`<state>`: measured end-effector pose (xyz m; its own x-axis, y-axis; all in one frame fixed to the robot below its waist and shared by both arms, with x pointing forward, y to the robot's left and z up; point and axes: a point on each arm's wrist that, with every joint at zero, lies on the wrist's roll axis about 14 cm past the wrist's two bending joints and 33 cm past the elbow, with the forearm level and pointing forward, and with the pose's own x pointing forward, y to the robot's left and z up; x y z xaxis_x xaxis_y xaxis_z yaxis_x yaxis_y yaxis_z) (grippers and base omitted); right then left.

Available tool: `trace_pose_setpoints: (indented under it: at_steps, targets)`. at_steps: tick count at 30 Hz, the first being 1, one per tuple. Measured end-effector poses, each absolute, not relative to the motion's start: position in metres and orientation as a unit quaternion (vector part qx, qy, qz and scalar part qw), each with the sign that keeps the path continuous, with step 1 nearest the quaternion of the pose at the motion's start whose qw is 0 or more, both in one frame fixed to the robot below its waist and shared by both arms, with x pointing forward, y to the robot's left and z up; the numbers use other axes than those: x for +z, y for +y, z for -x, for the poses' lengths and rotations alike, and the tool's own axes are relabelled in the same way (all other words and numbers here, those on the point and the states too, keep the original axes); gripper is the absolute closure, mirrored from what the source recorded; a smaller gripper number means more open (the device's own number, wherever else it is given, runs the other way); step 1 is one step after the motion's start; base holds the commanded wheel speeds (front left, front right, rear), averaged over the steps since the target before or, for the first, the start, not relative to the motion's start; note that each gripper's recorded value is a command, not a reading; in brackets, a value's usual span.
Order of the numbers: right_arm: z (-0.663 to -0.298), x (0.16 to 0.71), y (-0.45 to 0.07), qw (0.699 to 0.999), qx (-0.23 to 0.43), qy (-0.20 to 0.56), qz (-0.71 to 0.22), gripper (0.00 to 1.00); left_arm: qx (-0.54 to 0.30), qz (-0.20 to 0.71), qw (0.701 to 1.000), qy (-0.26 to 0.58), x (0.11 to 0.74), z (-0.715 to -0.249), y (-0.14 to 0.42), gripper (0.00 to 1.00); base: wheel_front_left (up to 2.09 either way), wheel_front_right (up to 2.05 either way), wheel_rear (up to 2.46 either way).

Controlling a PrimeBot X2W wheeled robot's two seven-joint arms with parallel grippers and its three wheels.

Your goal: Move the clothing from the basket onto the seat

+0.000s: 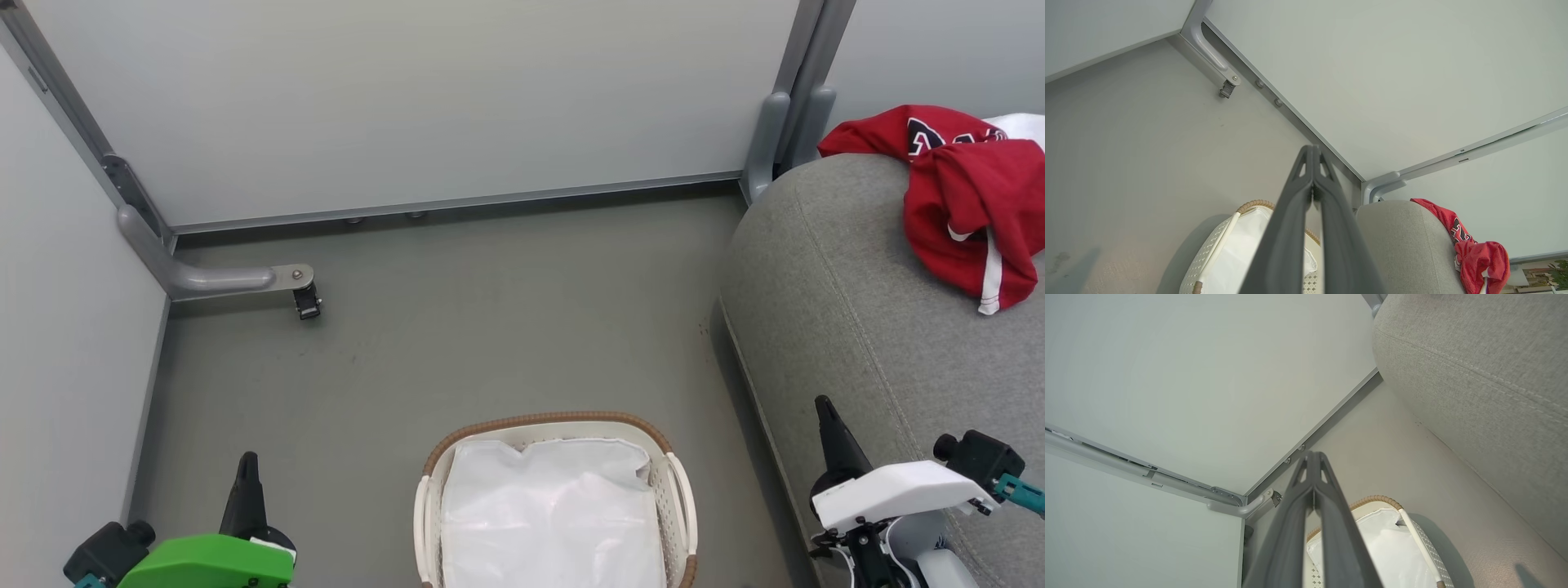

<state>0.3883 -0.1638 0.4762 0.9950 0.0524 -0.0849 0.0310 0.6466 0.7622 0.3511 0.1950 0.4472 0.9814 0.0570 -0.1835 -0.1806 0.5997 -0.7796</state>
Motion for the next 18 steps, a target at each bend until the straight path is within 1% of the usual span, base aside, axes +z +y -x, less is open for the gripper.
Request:
trace_pose_setpoints:
  at_steps: [18]
  targets:
    - [-0.389, 0.481, -0.174, 0.86, -0.008, 0.043, -0.509, 1.0, 0.059, 0.524, 0.848, 0.055, 0.46, -0.362, 0.197, 1.0, 0.0, 0.0, 0.0]
